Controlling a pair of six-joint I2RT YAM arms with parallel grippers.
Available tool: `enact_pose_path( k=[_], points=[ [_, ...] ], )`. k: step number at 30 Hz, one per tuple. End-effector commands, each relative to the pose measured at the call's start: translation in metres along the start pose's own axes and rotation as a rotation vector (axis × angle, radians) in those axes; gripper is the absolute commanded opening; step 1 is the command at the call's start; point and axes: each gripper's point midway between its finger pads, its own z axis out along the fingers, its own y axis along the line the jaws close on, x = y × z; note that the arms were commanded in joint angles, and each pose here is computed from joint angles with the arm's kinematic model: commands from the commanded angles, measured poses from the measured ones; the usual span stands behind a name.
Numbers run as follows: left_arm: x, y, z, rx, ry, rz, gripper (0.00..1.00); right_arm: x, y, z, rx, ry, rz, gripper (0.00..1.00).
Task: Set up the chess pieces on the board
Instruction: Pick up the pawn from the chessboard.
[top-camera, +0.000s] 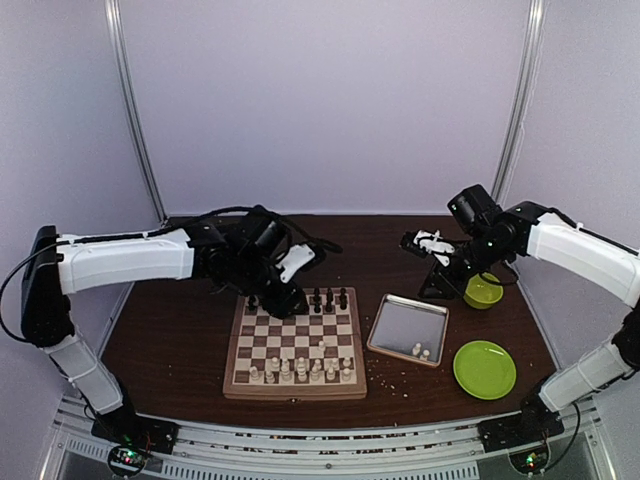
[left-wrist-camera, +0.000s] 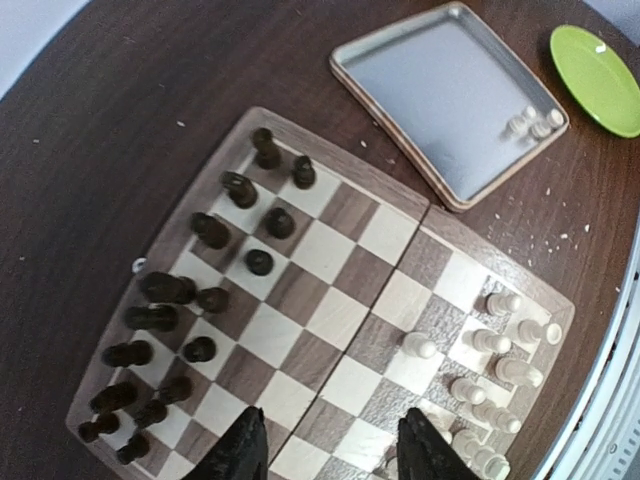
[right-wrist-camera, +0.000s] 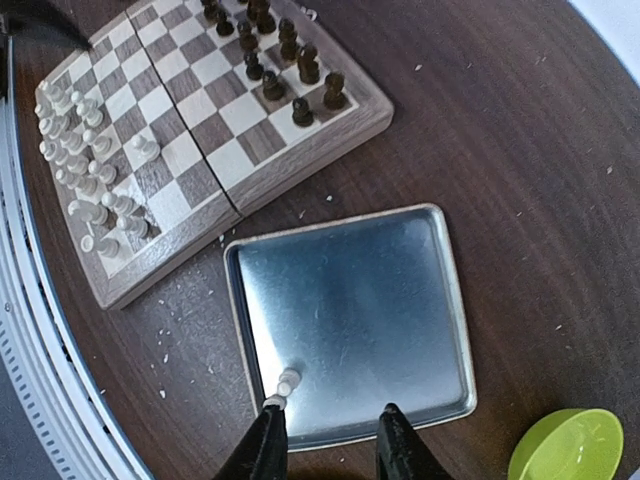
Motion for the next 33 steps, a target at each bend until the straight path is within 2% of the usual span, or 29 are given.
enact_pose_path(
  k=[1,8,17,33],
  points=[
    [0.013,-0.021,0.026,0.011,0.112,0.028,0.45,-0.033,-0.014,-0.029,0.091,-0.196,-0.039,0.32],
    [0.027,-0.041,0.056,0.028,0.212,0.078,0.46,-0.027,-0.014,-0.024,0.09,-0.185,-0.045,0.33],
    [0.032,-0.045,0.073,0.045,0.243,0.092,0.45,-0.023,-0.014,-0.02,0.082,-0.165,-0.05,0.33],
    [0.036,-0.055,0.086,0.107,0.271,0.101,0.26,-0.019,-0.015,-0.013,0.071,-0.137,-0.052,0.33]
  ],
)
